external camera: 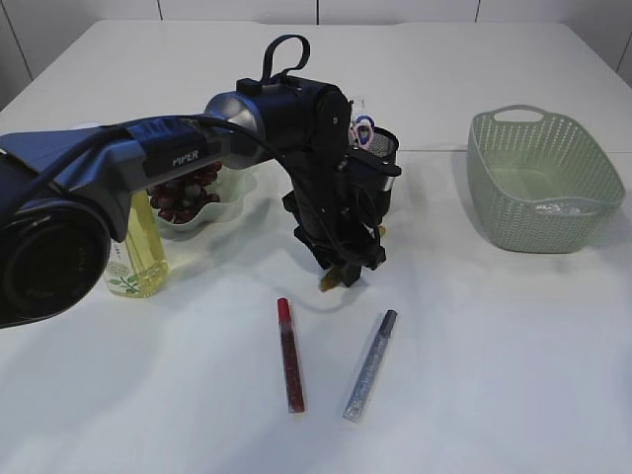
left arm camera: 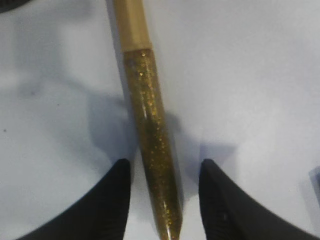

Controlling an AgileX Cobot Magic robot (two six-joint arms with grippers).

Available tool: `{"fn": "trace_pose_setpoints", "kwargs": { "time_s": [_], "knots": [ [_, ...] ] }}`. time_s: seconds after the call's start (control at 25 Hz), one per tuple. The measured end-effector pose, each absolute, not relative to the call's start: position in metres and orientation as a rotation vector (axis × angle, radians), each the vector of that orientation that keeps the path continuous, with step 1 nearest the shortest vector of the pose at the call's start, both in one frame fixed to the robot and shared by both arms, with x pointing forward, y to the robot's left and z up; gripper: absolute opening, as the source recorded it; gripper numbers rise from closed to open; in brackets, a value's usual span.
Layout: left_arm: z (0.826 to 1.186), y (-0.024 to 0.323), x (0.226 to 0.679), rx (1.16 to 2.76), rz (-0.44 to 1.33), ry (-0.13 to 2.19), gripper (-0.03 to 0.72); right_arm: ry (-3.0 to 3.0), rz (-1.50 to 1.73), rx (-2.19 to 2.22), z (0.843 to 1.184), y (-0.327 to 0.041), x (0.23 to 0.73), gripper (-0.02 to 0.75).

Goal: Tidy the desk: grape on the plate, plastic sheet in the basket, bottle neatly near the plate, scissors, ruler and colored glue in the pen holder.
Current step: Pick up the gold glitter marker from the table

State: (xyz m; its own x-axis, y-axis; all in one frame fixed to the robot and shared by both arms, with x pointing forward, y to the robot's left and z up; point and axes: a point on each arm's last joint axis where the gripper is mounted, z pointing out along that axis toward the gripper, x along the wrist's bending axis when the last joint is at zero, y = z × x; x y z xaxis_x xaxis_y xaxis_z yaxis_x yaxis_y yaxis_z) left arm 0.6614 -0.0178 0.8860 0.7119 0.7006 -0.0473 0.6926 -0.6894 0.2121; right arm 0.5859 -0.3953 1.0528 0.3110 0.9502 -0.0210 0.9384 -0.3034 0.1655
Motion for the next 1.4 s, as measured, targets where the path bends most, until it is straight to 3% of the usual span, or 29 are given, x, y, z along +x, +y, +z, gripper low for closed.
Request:
{"fn": "trace_pose_setpoints", "kwargs": {
  "time_s": [0.6, 1.4],
  "knots": [
    [0.886, -0.016, 0.659, 2.745, 0.032, 1.092, 0.12, 1.758, 0.121, 2.421, 1.053, -0.395, 0.586, 0.3],
    [0.896, -0.02, 0.657, 2.723, -0.039, 1.096, 0.104, 1.758, 0.121, 2.421, 1.053, -0.395, 0.586, 0.3]
  ]
}}
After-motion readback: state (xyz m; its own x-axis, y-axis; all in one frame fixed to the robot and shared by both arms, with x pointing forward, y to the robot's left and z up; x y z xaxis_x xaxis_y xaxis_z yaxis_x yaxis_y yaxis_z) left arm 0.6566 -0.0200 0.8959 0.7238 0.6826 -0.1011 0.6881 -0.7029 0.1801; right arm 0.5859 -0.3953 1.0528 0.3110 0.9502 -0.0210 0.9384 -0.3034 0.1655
